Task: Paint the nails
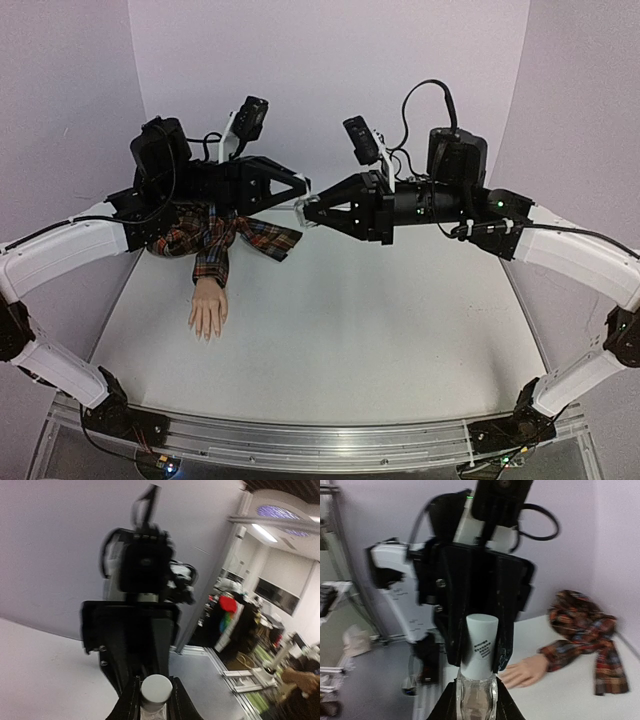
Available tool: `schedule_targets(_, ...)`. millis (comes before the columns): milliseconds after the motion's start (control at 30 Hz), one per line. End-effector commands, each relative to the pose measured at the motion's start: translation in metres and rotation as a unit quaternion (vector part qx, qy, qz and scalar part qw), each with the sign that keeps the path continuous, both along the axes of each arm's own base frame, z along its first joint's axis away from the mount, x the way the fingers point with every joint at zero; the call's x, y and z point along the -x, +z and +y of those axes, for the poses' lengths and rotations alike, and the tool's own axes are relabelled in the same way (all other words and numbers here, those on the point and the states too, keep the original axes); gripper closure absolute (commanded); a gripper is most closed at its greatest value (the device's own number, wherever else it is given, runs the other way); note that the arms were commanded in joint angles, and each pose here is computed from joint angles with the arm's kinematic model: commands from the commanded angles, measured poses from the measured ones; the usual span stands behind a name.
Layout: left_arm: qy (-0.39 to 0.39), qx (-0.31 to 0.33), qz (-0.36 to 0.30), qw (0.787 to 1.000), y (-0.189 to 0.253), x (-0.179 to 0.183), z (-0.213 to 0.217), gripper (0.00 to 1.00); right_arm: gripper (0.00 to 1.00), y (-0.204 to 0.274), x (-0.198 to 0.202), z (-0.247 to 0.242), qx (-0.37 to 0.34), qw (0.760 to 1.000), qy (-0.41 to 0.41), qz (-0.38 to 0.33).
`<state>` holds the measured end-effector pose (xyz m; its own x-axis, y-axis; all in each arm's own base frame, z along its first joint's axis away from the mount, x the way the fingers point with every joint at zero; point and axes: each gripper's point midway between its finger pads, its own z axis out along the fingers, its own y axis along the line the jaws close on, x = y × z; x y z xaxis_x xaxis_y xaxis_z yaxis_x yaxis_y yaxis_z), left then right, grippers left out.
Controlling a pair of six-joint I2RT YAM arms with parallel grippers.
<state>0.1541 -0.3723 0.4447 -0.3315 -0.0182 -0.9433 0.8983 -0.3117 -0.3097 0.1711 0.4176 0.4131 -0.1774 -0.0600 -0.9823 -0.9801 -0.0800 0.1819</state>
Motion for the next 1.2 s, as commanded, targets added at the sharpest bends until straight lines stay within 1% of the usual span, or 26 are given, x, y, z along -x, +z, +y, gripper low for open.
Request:
schedule_targets(0, -0.203, -0.055, 0.011, 0.978, -0.019, 0.076, 0.014, 1.0, 1.0, 0.043, 0.07, -0.001, -0.084, 0.974, 0.203, -0.063)
schedule_targets(67, -0.193, -0.059, 0.007, 0.979, -0.016, 0.074, 0.013, 1.0, 1.0, 0.04, 0.065, 0.002, -0.082, 0.976, 0.191, -0.062)
schedule_targets(167, -0.168, -0.063, 0.011, 0.984, -0.012, 0.07, 0.012, 1.0, 1.0, 0.032, 0.051, 0.006, -0.079, 0.983, 0.152, -0.066)
schedule_targets(200, -0.151, -0.064, 0.011, 0.986, -0.01, 0.068, 0.012, 0.95, 1.0, 0.028, 0.045, 0.007, -0.077, 0.986, 0.129, -0.07)
schedule_targets(233, -0.129, -0.066, 0.01, 0.989, -0.01, 0.064, 0.011, 0.88, 1.0, 0.025, 0.04, 0.007, -0.076, 0.988, 0.107, -0.076)
schedule_targets(267, -0.103, -0.074, 0.017, 0.992, -0.01, 0.059, 0.01, 0.79, 1.0, 0.023, 0.031, 0.006, -0.075, 0.991, 0.074, -0.084)
schedule_targets(333, -0.039, -0.08, 0.02, 0.996, -0.01, 0.047, 0.012, 0.56, 1.0, 0.011, 0.009, 0.003, -0.064, 0.993, -0.007, -0.097)
schedule_targets(367, 0.002, -0.08, 0.022, 0.997, -0.007, 0.039, 0.015, 0.49, 1.0, 0.007, -0.001, 0.0, -0.059, 0.992, -0.043, -0.106)
schedule_targets(433, 0.094, -0.085, 0.033, 0.991, -0.005, 0.017, 0.022, 0.32, 1.0, -0.003, -0.024, -0.008, -0.043, 0.985, -0.123, -0.112)
schedule_targets(533, 0.207, -0.076, 0.057, 0.974, 0.002, -0.012, 0.037, 0.24, 1.0, -0.02, -0.054, -0.018, -0.015, 0.966, -0.231, -0.118)
schedule_targets(567, 0.247, -0.069, 0.067, 0.964, 0.005, -0.023, 0.043, 0.22, 1.0, -0.024, -0.063, -0.021, -0.005, 0.956, -0.266, -0.123)
schedule_targets(633, 0.313, -0.067, 0.093, 0.943, 0.007, -0.046, 0.05, 0.22, 1.0, -0.032, -0.077, -0.022, 0.017, 0.937, -0.322, -0.131)
schedule_targets(667, 0.331, -0.066, 0.105, 0.935, 0.009, -0.054, 0.052, 0.22, 1.0, -0.033, -0.082, -0.023, 0.025, 0.927, -0.35, -0.134)
schedule_targets(733, 0.347, -0.066, 0.119, 0.928, 0.008, -0.064, 0.048, 0.22, 1.0, -0.032, -0.091, -0.023, 0.034, 0.909, -0.394, -0.134)
schedule_targets(833, 0.355, -0.061, 0.132, 0.923, 0.007, -0.074, 0.041, 0.25, 1.0, -0.032, -0.101, -0.02, 0.045, 0.888, -0.438, -0.129)
schedule_targets(933, 0.363, -0.061, 0.138, 0.92, 0.004, -0.084, 0.034, 0.28, 1.0, -0.027, -0.103, -0.013, 0.049, 0.881, -0.45, -0.134)
schedule_targets(1067, 0.368, -0.053, 0.137, 0.918, 0.005, -0.09, 0.028, 0.37, 1.0, -0.026, -0.104, -0.002, 0.062, 0.878, -0.453, -0.141)
schedule_targets(1167, 0.366, -0.055, 0.135, 0.919, 0.002, -0.092, 0.023, 0.38, 1.0, -0.025, -0.104, 0.004, 0.07, 0.878, -0.45, -0.144)
